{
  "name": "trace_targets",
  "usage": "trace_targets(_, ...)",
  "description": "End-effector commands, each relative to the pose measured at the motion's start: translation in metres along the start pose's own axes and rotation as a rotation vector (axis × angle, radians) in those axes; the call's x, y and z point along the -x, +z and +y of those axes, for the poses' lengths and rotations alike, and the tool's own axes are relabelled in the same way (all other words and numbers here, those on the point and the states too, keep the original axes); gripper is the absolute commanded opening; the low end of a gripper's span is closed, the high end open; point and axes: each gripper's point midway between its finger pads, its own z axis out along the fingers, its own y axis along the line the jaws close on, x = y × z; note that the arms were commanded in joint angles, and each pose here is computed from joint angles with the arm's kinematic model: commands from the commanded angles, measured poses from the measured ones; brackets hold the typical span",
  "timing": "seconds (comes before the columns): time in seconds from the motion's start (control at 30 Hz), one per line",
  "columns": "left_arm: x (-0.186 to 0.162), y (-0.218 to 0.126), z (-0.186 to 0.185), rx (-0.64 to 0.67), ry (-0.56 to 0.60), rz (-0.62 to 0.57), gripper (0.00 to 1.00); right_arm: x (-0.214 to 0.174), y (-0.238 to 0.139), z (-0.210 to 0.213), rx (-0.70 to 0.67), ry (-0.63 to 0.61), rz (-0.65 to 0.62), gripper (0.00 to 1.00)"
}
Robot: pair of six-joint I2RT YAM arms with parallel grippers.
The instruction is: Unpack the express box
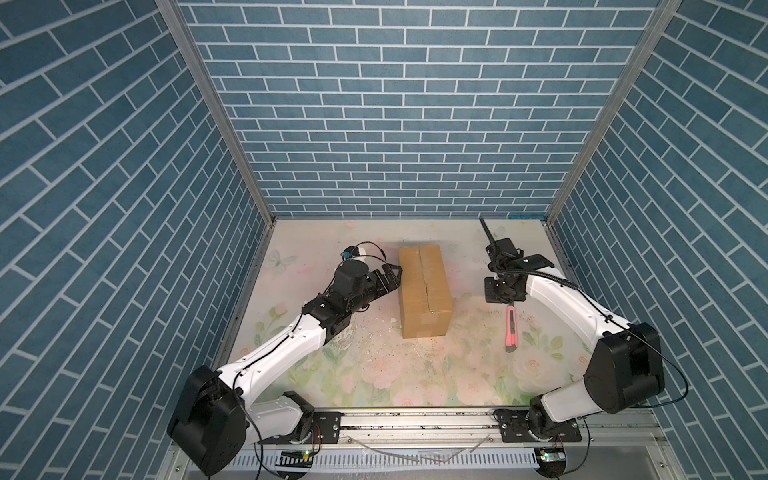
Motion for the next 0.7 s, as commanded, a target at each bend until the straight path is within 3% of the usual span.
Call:
trace_targets(0.0, -0.002, 0.012, -0.017, -0.044, 0.073, 0.069, 1.00, -0.004, -0.003, 0.037, 0.108, 0.039, -0.004, 0.00)
trace_targets(0.47, -0.005, 0.076, -0.036, -0.086, 0.127, 0.175, 1.00, -0.043, -0.013, 0.136, 0.372, 0.090, -0.051, 0.00)
trace_targets(0.67, 0.008, 0.088, -0.058, -0.159, 0.143, 0.158, 1.00, -0.058, -0.027, 0.191, 0.575, 0.079, -0.064, 0.00)
